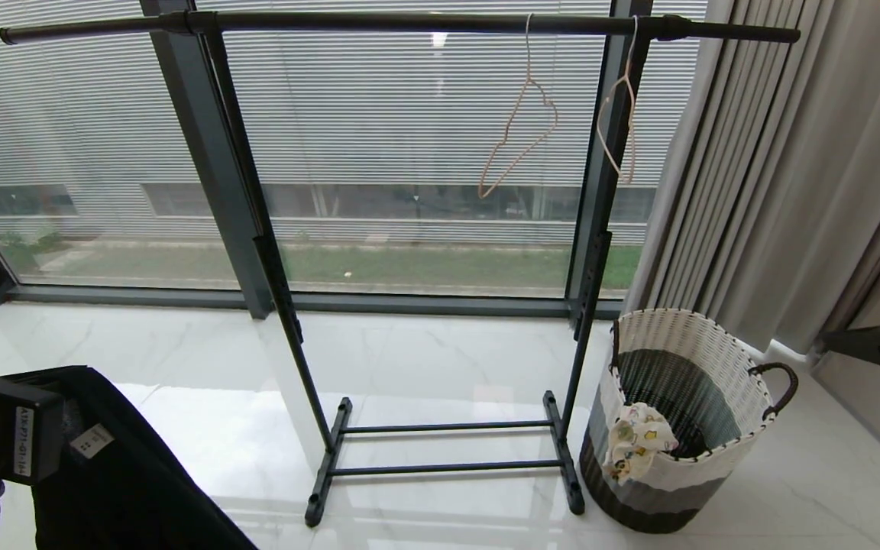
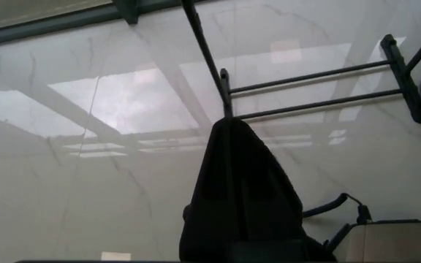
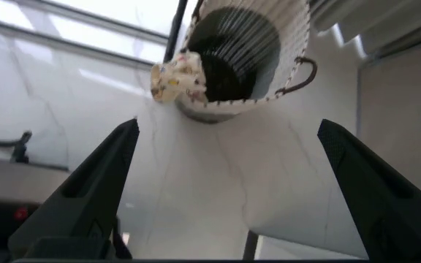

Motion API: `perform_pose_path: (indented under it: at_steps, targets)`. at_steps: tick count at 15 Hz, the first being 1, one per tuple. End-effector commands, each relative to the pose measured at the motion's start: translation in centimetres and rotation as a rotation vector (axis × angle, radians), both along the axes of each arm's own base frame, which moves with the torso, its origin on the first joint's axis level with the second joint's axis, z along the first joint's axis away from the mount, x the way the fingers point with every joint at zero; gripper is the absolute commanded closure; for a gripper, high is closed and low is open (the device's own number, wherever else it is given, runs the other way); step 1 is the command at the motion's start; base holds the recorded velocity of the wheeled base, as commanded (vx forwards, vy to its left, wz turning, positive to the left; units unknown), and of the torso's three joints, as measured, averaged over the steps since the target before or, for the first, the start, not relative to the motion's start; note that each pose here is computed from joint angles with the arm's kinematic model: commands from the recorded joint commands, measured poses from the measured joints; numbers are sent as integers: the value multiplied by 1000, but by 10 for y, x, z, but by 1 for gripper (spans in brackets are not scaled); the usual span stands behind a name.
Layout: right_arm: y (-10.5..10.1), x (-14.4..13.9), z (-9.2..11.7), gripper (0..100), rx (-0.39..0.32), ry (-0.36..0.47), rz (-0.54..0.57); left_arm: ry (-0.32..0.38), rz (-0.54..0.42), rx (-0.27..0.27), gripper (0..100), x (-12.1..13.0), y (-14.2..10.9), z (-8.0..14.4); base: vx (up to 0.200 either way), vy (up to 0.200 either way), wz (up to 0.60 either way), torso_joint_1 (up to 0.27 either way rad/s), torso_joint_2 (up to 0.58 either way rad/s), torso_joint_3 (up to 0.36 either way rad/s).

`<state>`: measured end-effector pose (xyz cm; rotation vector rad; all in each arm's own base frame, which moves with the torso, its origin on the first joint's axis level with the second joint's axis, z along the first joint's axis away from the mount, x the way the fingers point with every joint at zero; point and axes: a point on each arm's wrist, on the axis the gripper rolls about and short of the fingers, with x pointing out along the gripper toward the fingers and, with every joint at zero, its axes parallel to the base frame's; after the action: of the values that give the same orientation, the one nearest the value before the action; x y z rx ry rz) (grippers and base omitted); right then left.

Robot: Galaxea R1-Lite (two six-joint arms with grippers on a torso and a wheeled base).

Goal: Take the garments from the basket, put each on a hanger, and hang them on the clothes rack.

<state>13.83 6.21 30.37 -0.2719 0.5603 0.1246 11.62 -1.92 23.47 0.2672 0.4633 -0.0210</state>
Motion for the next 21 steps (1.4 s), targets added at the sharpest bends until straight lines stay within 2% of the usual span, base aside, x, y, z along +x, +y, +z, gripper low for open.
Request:
perform_pose_path:
  at_steps: [1, 8, 9, 11, 13, 17, 21]
  targets:
    - [2, 4, -10, 0, -6, -15, -14, -8, 1, -2, 100, 0, 0, 2, 200, 200, 0, -7, 7, 2]
    - [3, 7, -13, 0, -24, -52, -40, -9, 8, 2, 100, 1, 0, 2, 200, 200, 0, 3, 4, 2]
    - [2, 8, -14, 0, -27, -51, -45, -12, 7, 1, 100, 1, 0, 2, 0, 0, 0, 0, 0, 0]
    - [2, 7, -13, 0, -28, -53, -46, -75, 5, -13, 100, 5, -1, 7, 0, 0, 0, 0, 0, 0]
    - [2, 8, -14, 0, -29, -52, -46, -100, 6, -18, 100, 10, -2, 7, 0, 0, 0, 0, 0, 0]
    - [3, 9, -12, 0, -29, -66, -56, -88, 6, -16, 100, 12, -2, 5, 0, 0, 0, 5, -14, -8]
    - [3, 11, -11, 0, -22, -81, -61, -88, 6, -16, 100, 11, -2, 4, 0, 0, 0, 132, -352, -215]
